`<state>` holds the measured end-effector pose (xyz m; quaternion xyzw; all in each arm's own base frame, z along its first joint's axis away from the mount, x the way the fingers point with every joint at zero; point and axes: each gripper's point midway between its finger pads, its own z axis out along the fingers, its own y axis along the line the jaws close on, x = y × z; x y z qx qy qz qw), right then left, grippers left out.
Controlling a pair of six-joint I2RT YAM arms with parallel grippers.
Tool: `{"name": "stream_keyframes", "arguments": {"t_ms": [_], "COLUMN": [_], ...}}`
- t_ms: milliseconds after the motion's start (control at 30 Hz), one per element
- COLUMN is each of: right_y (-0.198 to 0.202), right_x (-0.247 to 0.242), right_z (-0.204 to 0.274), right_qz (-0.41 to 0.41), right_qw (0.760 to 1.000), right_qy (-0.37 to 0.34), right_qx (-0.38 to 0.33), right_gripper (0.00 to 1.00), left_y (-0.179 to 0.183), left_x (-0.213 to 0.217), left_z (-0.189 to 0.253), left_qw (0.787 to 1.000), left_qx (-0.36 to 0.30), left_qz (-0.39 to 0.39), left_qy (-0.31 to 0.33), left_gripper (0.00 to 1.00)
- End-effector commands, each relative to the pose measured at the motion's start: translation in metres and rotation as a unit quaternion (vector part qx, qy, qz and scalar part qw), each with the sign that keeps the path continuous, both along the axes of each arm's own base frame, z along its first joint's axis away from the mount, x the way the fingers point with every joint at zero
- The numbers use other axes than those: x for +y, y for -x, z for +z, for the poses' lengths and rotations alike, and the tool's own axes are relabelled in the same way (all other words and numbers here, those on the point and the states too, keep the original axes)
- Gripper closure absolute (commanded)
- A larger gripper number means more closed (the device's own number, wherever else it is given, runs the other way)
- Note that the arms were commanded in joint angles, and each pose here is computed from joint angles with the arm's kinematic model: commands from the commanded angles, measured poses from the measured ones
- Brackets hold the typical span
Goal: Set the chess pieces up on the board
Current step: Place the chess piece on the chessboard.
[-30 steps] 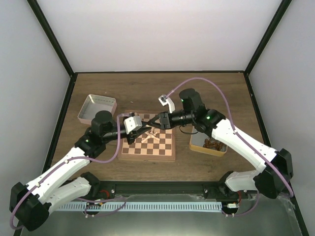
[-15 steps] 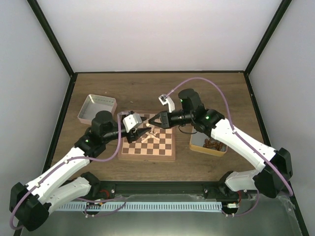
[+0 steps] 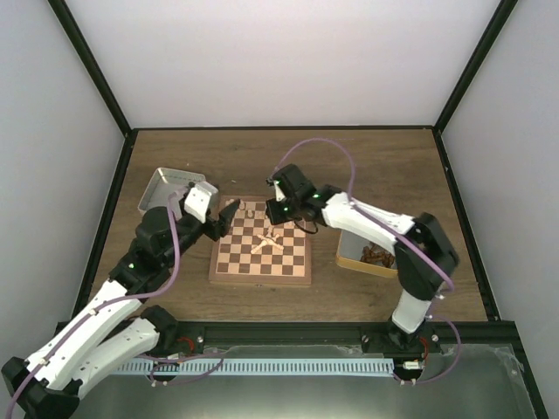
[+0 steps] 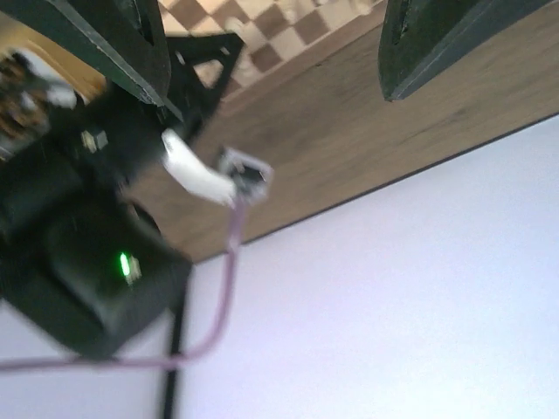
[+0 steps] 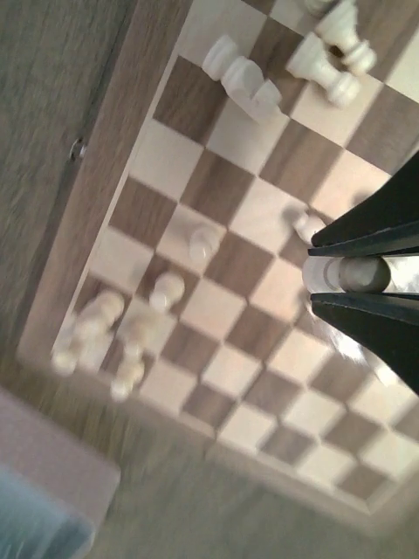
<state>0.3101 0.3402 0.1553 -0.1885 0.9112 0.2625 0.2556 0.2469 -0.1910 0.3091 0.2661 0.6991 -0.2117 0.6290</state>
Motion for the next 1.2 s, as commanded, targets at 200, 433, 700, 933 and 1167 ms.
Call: {"name": "stream_keyframes", "arguments": {"t_ms": [200, 433, 700, 933, 1167], "right_y": [-0.052, -0.060, -0.061, -0.062, -0.061], "right_x": [0.002, 0.009, 0.015, 0.015, 0.016], "right_z": [-0.046, -0.059, -0.074, -0.081, -0.076], "right_qz": [-0.063, -0.067, -0.058, -0.057, -0.059], "right_qw": [0.979, 0.979, 0.978, 0.977, 0.977], "right_qy": [0.175, 0.181, 0.192, 0.199, 0.197], "right_qx": [-0.078, -0.073, -0.060, -0.055, -0.052], "right_gripper": [0.94, 0.94, 0.93, 0.91, 0.78], "left_y": [-0.023, -0.020, -0.019, -0.018, -0.018], "left_x": [0.071, 0.074, 0.071, 0.070, 0.068], "left_z": [0.021, 0.021, 0.019, 0.018, 0.017], "left_qw": [0.974, 0.974, 0.976, 0.977, 0.978], "left_qx": [0.018, 0.011, 0.011, 0.012, 0.015], "left_qz": [0.216, 0.218, 0.208, 0.205, 0.199], "left_qy": [0.069, 0.067, 0.060, 0.057, 0.057], "left_gripper": [0.32, 0.31, 0.31, 0.32, 0.31]}}
